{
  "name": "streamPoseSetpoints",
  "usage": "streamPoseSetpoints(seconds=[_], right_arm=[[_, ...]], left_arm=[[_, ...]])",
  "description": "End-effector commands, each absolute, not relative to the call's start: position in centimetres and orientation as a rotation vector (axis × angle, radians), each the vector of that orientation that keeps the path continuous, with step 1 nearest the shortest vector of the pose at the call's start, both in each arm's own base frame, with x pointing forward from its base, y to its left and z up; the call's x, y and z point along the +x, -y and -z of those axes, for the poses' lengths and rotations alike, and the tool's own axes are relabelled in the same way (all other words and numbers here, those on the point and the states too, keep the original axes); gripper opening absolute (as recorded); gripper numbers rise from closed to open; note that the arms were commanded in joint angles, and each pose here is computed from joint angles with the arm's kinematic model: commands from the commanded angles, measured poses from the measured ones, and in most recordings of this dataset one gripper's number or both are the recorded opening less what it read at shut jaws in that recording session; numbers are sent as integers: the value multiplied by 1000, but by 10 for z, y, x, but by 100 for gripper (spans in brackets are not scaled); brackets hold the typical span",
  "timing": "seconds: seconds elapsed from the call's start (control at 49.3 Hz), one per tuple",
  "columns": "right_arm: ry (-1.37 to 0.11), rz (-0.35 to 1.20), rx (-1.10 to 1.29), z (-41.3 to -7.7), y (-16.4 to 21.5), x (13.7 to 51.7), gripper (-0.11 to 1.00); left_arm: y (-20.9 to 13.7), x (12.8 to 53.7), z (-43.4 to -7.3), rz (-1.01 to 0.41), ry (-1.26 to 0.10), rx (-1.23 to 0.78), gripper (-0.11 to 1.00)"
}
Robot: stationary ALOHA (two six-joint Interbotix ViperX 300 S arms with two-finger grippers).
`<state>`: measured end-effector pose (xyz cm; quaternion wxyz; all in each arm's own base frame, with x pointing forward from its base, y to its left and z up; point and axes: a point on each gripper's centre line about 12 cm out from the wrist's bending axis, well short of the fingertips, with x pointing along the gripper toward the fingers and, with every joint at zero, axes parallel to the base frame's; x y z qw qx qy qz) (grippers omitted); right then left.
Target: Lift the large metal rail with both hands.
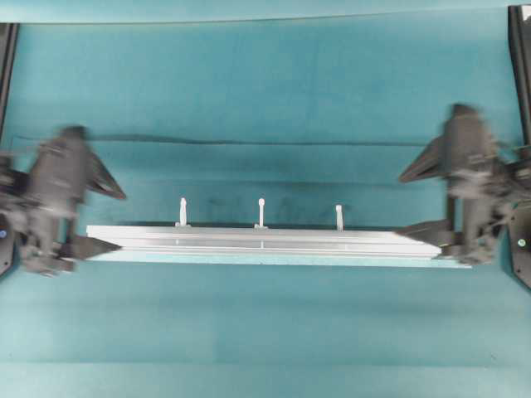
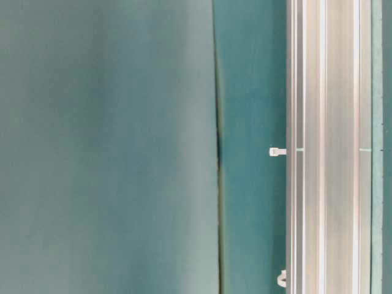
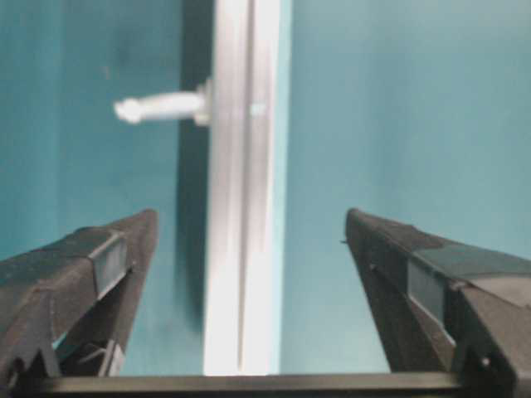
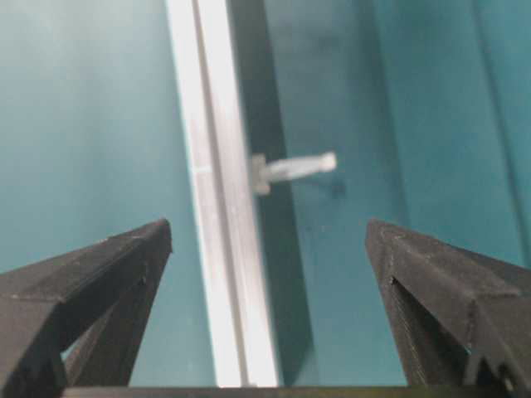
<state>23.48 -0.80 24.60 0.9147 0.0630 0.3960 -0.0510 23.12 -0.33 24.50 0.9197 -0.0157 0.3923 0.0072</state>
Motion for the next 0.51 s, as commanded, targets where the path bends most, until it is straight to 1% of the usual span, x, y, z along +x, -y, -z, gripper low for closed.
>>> streamPoseSetpoints(seconds=[0.0,0.203,0.406,0.487], right_arm=[[-757,106,134,-257,9,226,96],[-637,125,146,-273,14,199,96],[-436,151,156,-300,20,183,96],[-365,154,155,-307,22,180,96]], left_arm=[[3,223,-263,-13,-704,-37,98],[-5,201,-288,-46,-530,-53,98],[-12,188,-313,-78,-363,-67,97],[-12,189,-316,-75,-332,-70,97]])
